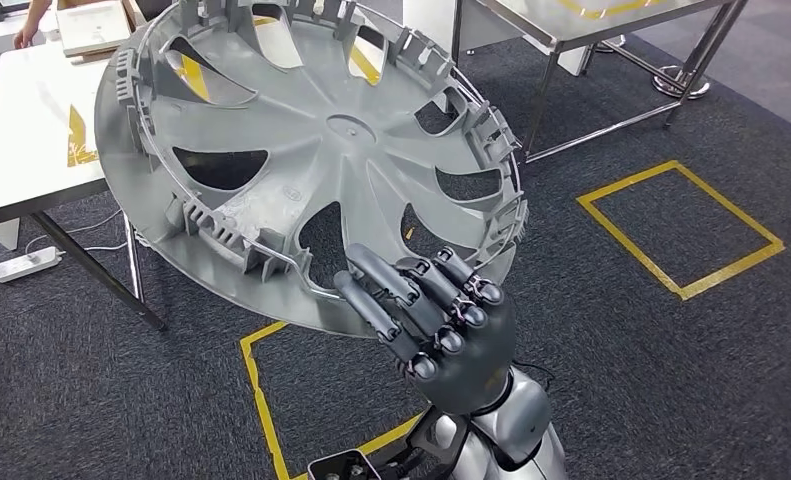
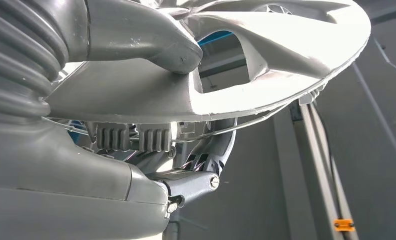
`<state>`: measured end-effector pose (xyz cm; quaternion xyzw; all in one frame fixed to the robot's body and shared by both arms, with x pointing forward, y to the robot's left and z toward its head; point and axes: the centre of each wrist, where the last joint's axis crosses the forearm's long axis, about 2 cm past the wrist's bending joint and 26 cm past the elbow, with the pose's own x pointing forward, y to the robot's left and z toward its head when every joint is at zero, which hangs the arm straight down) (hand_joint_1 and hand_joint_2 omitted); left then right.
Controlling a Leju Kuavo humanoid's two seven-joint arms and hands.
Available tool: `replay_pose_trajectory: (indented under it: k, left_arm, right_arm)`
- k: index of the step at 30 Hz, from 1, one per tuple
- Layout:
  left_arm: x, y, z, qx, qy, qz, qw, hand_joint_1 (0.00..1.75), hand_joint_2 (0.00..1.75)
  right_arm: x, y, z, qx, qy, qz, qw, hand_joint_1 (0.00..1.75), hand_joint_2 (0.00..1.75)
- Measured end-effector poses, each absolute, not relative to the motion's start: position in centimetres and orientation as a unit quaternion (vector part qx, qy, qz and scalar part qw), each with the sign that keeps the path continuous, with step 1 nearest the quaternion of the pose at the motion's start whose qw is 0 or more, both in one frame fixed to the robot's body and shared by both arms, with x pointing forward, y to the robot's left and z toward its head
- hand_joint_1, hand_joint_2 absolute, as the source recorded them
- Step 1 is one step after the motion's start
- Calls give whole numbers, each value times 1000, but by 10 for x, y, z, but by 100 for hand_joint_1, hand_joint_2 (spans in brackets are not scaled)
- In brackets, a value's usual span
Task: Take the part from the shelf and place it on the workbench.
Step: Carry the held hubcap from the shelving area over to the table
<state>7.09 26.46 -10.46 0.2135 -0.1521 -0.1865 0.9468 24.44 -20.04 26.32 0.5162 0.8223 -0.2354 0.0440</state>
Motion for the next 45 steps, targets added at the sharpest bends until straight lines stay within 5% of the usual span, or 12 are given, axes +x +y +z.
replay_pose_trajectory:
  k: [45]
  left_arm:
    - [78,265,-103,216,-159,-191,944,0,0]
  right_arm:
    - [241,-202,261,523,818,-238,34,175,175]
